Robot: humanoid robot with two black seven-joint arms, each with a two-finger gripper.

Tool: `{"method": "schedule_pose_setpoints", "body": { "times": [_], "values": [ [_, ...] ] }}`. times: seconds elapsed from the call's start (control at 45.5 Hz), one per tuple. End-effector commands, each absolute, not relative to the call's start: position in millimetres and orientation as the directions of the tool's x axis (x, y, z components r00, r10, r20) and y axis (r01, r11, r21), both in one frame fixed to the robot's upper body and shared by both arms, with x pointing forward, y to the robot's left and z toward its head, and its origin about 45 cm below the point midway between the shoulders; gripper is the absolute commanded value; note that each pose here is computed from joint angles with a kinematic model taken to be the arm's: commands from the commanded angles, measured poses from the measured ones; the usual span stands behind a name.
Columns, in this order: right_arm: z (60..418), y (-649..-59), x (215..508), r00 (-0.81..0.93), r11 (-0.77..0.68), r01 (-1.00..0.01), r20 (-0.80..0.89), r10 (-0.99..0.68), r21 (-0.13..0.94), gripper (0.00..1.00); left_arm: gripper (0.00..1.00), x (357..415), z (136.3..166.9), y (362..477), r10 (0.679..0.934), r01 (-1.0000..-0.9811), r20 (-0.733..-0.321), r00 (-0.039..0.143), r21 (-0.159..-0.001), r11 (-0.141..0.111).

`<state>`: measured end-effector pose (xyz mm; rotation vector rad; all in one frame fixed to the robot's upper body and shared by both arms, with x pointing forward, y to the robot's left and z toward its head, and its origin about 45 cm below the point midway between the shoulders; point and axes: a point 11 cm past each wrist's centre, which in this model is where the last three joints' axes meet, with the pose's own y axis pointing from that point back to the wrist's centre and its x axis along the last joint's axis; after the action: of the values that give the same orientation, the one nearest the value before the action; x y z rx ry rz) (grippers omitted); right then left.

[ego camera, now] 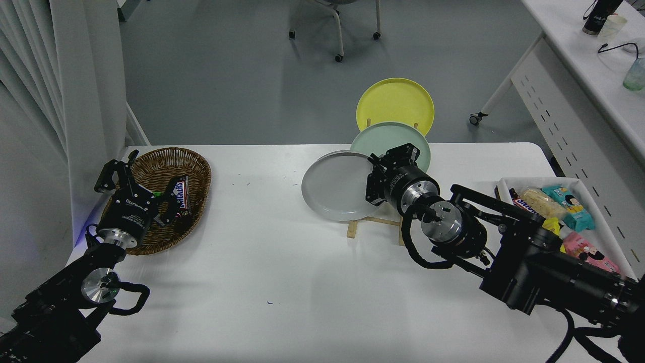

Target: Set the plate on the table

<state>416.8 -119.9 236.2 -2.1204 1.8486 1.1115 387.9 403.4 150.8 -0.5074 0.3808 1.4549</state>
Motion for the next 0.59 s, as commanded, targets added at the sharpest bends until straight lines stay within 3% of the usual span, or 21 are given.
{"method": "schedule_pose_setpoints", "body": {
  "times": [0.0, 0.571],
  "values": [
    [262.7, -109.9, 419.5, 0.074, -0.29, -0.911, -0.575, -0.815, 0.294, 0.0, 0.98, 387.9, 150.8, 403.4, 0.839, -0.9945, -0.538, 0.087, -0.096, 0.042],
    [343.9, -115.5, 432.3, 0.195, -0.381, -0.899, -0.58, -0.791, 0.217, 0.0, 0.98, 387.9, 150.8, 403.4, 0.839, -0.9945, -0.538, 0.087, -0.096, 0.042]
  ]
}}
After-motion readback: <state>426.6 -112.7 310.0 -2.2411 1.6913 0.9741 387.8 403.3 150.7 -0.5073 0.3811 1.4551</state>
